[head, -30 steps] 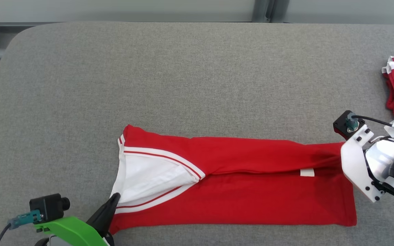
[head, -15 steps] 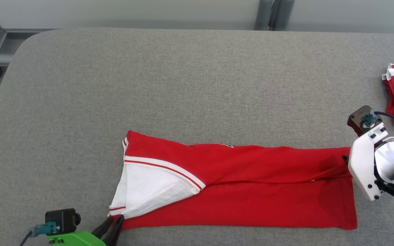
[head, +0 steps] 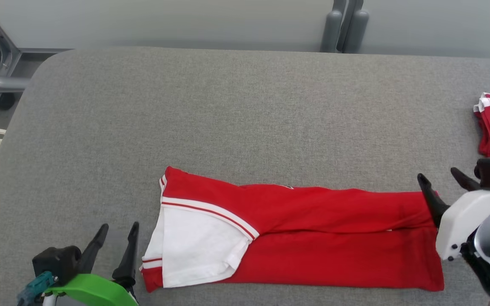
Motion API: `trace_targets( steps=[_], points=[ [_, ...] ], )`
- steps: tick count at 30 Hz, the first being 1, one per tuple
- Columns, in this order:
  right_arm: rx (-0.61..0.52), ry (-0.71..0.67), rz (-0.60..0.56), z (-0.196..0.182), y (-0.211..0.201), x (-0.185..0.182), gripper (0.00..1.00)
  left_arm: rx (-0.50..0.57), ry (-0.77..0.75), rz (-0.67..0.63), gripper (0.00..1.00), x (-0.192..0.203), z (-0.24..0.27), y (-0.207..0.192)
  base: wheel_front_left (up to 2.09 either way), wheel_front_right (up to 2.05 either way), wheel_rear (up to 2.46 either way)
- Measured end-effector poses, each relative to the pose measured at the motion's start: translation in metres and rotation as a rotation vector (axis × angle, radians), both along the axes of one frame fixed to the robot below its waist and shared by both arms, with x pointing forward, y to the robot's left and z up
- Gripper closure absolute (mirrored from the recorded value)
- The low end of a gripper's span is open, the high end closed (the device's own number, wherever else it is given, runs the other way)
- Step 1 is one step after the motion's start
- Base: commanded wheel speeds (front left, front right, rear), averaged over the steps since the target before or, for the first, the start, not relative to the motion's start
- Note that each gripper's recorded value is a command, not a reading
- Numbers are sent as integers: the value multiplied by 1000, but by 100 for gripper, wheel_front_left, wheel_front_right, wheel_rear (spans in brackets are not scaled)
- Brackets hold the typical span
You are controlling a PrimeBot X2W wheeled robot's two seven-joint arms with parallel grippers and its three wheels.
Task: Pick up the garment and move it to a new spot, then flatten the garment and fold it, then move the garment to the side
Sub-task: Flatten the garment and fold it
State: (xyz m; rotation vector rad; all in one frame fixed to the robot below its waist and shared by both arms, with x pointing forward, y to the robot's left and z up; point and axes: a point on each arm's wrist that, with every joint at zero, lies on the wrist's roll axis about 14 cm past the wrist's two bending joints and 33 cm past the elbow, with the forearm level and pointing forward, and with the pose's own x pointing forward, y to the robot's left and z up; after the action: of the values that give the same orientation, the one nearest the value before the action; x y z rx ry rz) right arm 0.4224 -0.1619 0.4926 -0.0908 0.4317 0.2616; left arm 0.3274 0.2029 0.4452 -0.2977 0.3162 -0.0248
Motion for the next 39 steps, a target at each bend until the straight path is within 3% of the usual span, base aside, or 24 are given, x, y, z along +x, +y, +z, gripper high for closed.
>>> trace_targets(
  steps=[8, 14, 21, 39],
  points=[
    [250, -261, -81, 27, 14, -11, 0, 65, -221, 46, 0, 15, 35, 2, 0, 0, 0],
    [337, -337, -132, 25, 11, -25, 0, 44, -331, 81, 0, 22, 63, 2, 0, 0, 0],
    [355, -457, -147, 27, 12, -38, 0, 59, -388, 101, 0, 18, 72, 8, 0, 0, 0],
    [332, -413, -163, -2, 15, -48, 0, 85, -356, 71, 0, 9, 50, 7, 0, 0, 0]
  ],
)
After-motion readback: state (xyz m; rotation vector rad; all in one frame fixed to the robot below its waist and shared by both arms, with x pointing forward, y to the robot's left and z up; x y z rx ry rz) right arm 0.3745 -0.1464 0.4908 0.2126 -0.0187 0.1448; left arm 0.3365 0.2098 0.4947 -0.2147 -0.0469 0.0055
